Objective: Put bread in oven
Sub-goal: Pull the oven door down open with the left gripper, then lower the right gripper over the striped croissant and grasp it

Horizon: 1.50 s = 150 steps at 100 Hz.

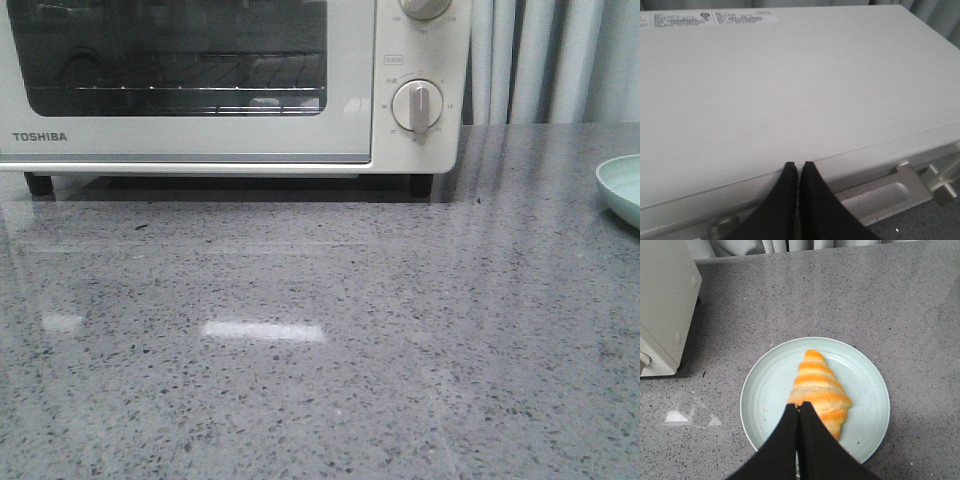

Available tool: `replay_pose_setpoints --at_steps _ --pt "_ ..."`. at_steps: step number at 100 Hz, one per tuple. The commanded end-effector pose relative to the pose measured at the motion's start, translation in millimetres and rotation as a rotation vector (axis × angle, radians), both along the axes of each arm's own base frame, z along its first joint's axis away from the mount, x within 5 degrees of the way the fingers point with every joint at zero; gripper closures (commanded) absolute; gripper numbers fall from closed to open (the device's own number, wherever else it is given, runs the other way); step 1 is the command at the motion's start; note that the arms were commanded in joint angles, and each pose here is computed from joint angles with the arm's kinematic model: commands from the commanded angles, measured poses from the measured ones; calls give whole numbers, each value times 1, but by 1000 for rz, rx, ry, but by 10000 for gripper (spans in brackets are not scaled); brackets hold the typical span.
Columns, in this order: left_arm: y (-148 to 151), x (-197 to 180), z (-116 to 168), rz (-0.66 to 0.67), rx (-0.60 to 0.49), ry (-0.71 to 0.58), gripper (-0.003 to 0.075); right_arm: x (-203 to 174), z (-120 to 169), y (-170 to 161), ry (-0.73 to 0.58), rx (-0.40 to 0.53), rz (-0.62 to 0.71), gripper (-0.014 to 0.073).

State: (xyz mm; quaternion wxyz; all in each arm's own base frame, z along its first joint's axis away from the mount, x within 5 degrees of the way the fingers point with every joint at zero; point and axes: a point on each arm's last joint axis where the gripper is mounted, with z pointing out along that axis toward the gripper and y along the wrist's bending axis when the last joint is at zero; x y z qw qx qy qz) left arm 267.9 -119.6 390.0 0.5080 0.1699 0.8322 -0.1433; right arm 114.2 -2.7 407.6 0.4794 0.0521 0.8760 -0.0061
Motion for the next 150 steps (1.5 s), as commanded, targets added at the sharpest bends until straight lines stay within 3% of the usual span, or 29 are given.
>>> replay_pose_setpoints --at_steps 1,37,68,94,111,120,137,142,150 --pt "-2 -4 18 -8 -42 -67 741 2 15 0 -89 -19 13 664" --pt "-1 -10 -18 -34 39 101 741 2 15 0 -97 -19 14 664" --pt "15 -67 -66 -38 -82 217 741 2 13 0 -75 -19 11 664" --pt "45 -154 -54 -99 -211 125 741 2 -2 0 11 -22 5 664" --pt "67 -205 -28 -130 -292 -98 741 6 -21 0 95 -28 3 652" --pt "77 -226 -19 -127 -340 -224 741 12 -26 0 117 -30 4 558" --pt "90 -249 -12 -120 -365 -360 741 37 -38 0 191 -69 -2 228" --pt "91 -251 -12 -120 -365 -372 741 47 -44 0 233 -81 -4 189" --pt "91 -252 -12 -123 -366 -370 741 67 -58 0 314 -107 -7 200"
